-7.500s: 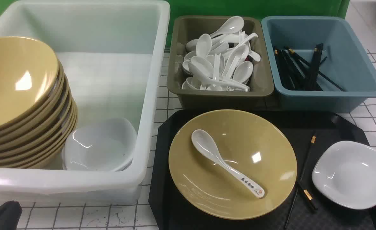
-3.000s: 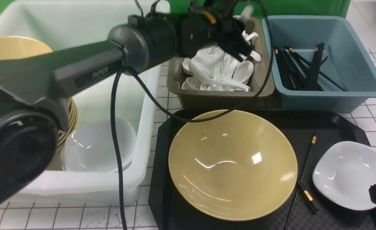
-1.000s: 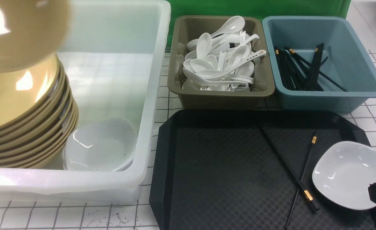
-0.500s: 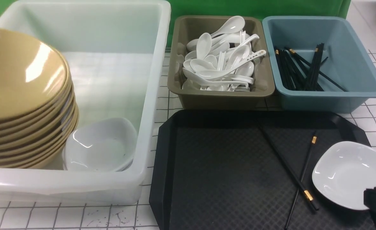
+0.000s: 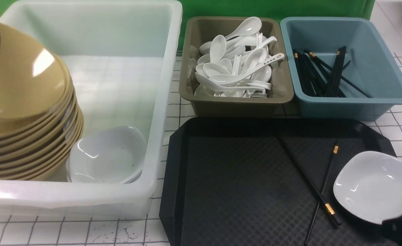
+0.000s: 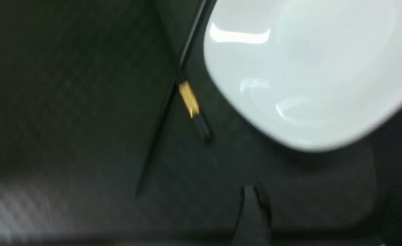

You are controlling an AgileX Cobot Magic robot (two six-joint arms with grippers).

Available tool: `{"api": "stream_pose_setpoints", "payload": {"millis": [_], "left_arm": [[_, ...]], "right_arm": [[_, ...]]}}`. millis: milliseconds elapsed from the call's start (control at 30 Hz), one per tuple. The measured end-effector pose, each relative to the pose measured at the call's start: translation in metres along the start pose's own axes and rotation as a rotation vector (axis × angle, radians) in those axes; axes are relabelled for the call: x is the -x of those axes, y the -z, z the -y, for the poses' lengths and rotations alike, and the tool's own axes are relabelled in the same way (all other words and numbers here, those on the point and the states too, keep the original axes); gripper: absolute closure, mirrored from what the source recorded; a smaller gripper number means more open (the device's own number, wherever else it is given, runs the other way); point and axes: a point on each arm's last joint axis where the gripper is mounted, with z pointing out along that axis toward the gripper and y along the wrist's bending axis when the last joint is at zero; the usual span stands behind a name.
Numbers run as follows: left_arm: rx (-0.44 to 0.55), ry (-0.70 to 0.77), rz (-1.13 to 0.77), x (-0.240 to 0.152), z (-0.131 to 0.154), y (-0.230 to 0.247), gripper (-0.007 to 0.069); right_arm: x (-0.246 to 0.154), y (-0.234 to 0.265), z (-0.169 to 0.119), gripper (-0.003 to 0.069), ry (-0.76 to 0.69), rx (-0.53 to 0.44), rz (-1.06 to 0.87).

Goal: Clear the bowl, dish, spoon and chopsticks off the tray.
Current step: Use the left arm to put the noodle bowl into the large storage box on the left, then use the right arm to grab the plate

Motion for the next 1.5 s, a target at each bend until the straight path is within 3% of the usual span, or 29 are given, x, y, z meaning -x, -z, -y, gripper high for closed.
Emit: {"api": "stream_pose_setpoints", "payload": {"millis": [300,533,667,767,900,1000,1100,1267,1500], "left_arm": [[-0.204,-0.131,0.254,-0.021,0.036,0.089,0.0261],[-0.152,-0.190,0.322,-0.043,0.026,0.108,0.0340],[-0.148,-0.177,0.332,-0.048,0.023,0.112,0.0347],[-0.151,-0.166,0.344,-0.051,0.022,0.114,0.0347],[-0.170,-0.124,0.359,-0.057,0.021,0.118,0.0347],[-0.216,-0.085,0.431,-0.074,0.020,0.124,0.0347],[-0.242,-0.073,0.533,-0.094,0.017,0.126,0.0347],[-0.257,-0.073,0.683,-0.119,0.011,0.131,0.0347],[-0.273,-0.092,0.806,-0.150,0.012,0.113,0.0347]], "right_arm": [[0.017,-0.055,-0.006,0.0188,-0.143,-0.025,-0.010],[0.019,-0.070,-0.006,0.0291,-0.146,-0.037,-0.024],[0.025,-0.063,-0.010,0.0307,-0.111,-0.030,-0.017],[0.034,-0.051,-0.015,0.0287,-0.061,-0.020,-0.007],[0.041,-0.031,-0.020,0.0208,-0.012,-0.030,-0.029],[0.031,-0.029,-0.012,0.0125,0.015,-0.103,-0.135],[0.020,-0.037,-0.001,0.0092,-0.027,-0.162,-0.203],[0.014,-0.049,0.004,0.0085,-0.061,-0.171,-0.213],[0.030,-0.073,-0.003,0.0116,-0.120,-0.085,-0.079]]}}
